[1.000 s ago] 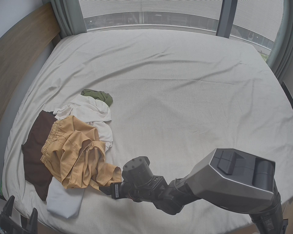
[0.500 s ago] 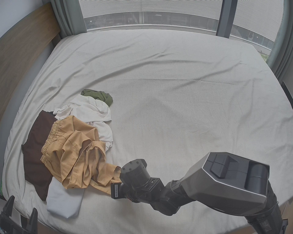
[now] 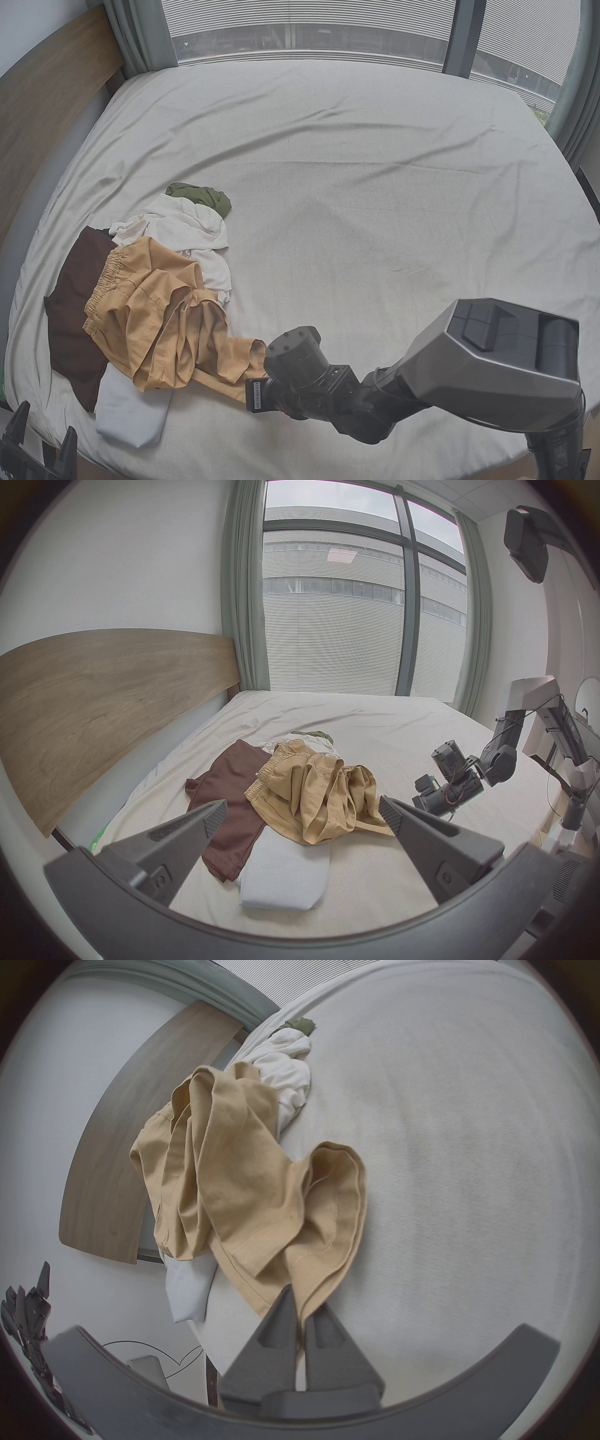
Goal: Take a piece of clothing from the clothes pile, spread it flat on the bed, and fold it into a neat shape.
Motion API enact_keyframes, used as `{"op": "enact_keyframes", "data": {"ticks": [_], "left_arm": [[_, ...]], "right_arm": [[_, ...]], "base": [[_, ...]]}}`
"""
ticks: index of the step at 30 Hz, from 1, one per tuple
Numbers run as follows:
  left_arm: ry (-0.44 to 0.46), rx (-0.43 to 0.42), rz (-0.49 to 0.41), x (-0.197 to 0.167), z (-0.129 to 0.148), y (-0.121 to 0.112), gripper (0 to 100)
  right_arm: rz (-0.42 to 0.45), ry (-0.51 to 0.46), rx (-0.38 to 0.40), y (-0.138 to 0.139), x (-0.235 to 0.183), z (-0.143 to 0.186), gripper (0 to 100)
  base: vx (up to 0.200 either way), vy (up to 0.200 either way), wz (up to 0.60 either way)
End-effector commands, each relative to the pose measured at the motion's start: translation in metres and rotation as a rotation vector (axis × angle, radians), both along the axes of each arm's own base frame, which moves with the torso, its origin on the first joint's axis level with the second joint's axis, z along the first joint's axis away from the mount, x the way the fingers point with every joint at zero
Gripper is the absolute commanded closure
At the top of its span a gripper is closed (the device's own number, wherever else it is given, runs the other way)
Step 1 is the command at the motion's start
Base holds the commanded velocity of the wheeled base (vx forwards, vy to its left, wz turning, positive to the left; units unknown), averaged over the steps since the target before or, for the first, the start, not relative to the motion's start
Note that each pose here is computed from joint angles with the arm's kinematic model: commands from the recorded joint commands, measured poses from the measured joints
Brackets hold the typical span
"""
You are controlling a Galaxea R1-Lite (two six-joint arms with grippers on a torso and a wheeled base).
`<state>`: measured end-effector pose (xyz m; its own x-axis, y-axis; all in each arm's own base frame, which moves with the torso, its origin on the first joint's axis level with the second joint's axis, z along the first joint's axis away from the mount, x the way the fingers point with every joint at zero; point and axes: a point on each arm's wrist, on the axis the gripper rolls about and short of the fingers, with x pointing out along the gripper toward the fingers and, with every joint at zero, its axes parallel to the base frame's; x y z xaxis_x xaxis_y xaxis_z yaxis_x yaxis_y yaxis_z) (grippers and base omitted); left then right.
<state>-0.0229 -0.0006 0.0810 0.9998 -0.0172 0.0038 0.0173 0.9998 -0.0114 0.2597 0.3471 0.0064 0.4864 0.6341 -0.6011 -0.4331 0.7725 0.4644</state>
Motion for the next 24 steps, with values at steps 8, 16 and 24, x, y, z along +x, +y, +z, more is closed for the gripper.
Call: {"op": "enact_keyframes", "data": {"ticks": [8, 16, 24], "left_arm": [[0.001, 0.001, 0.0, 0.0, -0.005, 0.0, 0], [0.001, 0.001, -0.001, 0.0, -0.005, 0.0, 0], [0.001, 0.001, 0.0, 0.0, -0.005, 0.0, 0]], "right_arm": [[-0.068, 0.014, -0.022, -0.046, 0.001, 0.041, 100], [-0.073, 0.041, -0.055, -0.055, -0.005, 0.033, 100], [-0.074, 0.046, -0.063, -0.065, -0.013, 0.039, 100]], "base": [[0.0, 0.0, 0.0], [0.0, 0.0, 0.0], [0.0, 0.0, 0.0]]}}
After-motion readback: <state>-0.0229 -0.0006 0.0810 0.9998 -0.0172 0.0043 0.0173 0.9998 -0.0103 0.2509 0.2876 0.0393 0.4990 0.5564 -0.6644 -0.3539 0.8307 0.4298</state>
